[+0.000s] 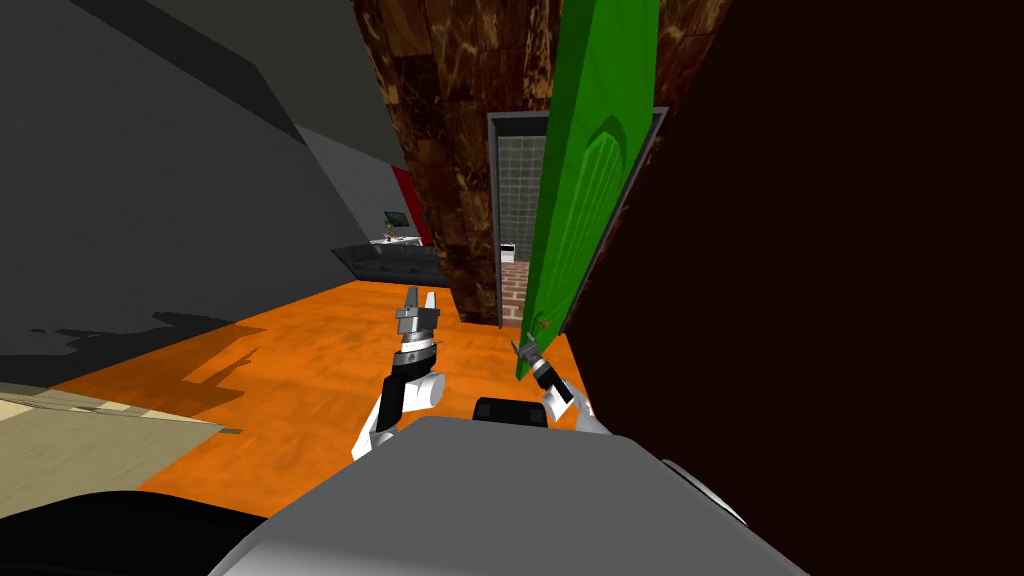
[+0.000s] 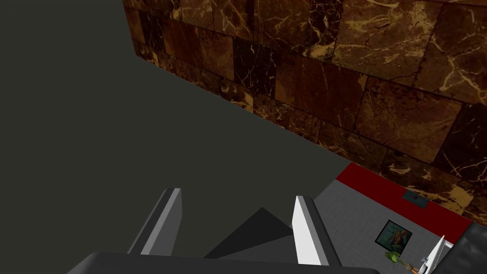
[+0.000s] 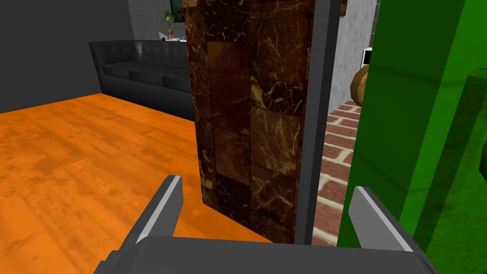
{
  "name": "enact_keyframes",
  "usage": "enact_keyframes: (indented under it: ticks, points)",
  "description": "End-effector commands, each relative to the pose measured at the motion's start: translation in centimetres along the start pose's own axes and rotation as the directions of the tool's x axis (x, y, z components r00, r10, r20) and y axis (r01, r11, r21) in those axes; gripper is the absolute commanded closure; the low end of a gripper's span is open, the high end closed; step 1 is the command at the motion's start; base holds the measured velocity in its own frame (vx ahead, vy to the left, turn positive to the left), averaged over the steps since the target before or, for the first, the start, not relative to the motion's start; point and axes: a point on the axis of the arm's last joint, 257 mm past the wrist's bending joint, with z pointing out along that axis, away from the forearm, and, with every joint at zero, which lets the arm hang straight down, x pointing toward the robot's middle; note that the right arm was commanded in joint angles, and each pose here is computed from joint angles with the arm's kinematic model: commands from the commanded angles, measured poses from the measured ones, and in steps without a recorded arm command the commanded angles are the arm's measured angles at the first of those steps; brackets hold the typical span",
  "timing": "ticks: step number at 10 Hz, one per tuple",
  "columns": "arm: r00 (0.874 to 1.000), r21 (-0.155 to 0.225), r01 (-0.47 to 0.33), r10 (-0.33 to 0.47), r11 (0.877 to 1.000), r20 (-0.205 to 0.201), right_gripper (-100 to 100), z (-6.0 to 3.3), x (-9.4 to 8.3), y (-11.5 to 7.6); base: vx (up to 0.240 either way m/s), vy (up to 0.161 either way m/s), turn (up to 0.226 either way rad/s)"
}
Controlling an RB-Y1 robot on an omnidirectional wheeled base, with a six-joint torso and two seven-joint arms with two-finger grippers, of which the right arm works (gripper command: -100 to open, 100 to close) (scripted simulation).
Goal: Pull the door open
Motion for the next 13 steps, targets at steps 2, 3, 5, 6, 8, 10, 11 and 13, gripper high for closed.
enact_keyframes:
  ticks: [2,3,5,6,8,10,11,13]
  points:
    - [1.000,0.034,0.006,-0.006,0.999,0.005,-100,2.28,0.4,-1.7,-0.025,-0.139,-0.077]
    - [1.000,0.043,0.009,-0.009,0.999,0.006,-100,2.87,0.6,-2.1,-0.033,-0.119,-0.044]
    - [1.000,0.065,0.016,-0.016,0.998,0.009,-100,4.20,1.0,-3.2,-0.011,-0.192,-0.008]
    - [1.000,0.077,0.020,-0.021,0.997,0.011,-100,4.94,1.3,-3.9,-0.049,-0.229,0.003]
    - [1.000,0.090,0.026,-0.028,0.996,0.013,-100,5.71,1.5,-4.5,-0.007,-0.220,0.048]
    - [0.999,0.103,0.033,-0.035,0.994,0.016,-100,6.47,1.8,-5.2,-0.023,-0.199,0.061]
    - [0.999,0.108,0.036,-0.038,0.994,0.018,-100,6.70,1.9,-5.4,-0.021,-0.177,0.095]
    - [0.999,0.114,0.041,-0.043,0.993,0.020,-100,7.05,2.0,-5.6,-0.010,-0.196,0.089]
